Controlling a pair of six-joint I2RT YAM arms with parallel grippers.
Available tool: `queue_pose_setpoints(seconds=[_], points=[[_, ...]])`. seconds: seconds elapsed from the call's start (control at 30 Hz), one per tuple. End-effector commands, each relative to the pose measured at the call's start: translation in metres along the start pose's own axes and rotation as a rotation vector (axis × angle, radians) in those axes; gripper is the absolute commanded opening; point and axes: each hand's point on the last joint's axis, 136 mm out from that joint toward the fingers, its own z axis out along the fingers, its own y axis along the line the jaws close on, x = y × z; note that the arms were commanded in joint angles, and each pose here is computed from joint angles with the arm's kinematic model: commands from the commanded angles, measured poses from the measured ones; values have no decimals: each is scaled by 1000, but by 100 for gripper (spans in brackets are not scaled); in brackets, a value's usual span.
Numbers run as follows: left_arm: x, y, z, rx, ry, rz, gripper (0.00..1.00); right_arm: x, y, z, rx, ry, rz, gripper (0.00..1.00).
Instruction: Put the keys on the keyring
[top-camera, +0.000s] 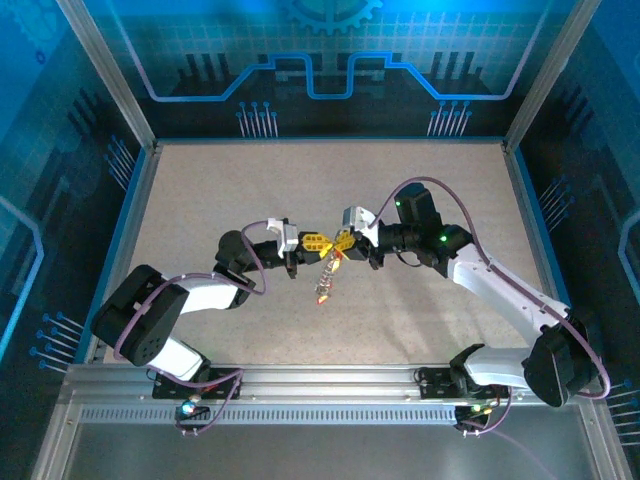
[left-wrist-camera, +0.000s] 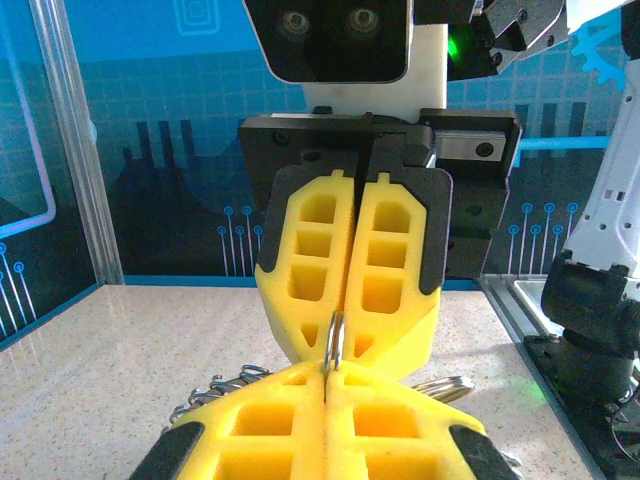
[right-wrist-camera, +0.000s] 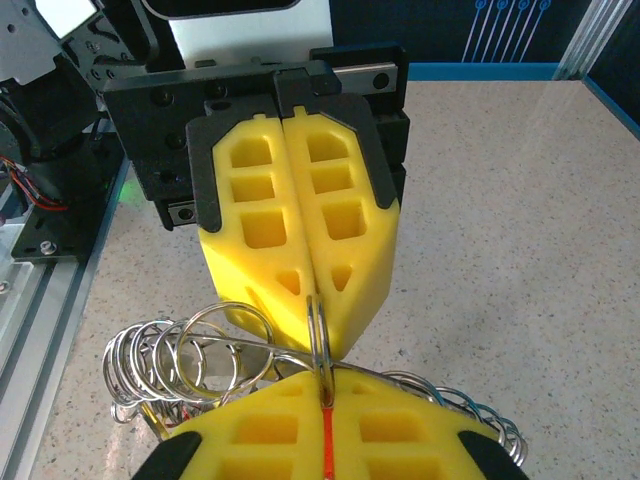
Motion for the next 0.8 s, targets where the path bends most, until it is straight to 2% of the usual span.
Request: queue_pose_setpoints(seconds=[0.0, 0.13, 0.2, 0.3, 0.37, 0.47, 0.6, 0.7, 0.77], points=[[-3, -2, 2, -10, -15, 6, 0, -30, 16, -3, -79, -111, -73, 7], [0, 3, 1, -40, -12, -1, 0, -26, 19, -4, -87, -87, -81, 0], [1, 6, 0, -59, -10, -1, 7, -22, 18, -5, -79, -52, -80, 0], [0, 9, -4, -80, -12, 3, 28, -10, 11, -7, -37, 34, -83, 0], [2, 9, -6, -81, -6, 8, 34, 1, 8, -7, -17, 125, -92, 0], [16, 10, -9, -72, 24, 1, 35, 20, 1, -8, 33, 294, -134, 0], [27, 12, -7, -56, 44, -50, 34, 33, -3, -3, 50, 438, -188, 0], [30, 12, -5, -45, 48, -55, 32, 32, -6, 1, 60, 465, -203, 0], [29, 12, -5, -46, 48, -49, 26, 29, -6, 3, 58, 459, -209, 0]])
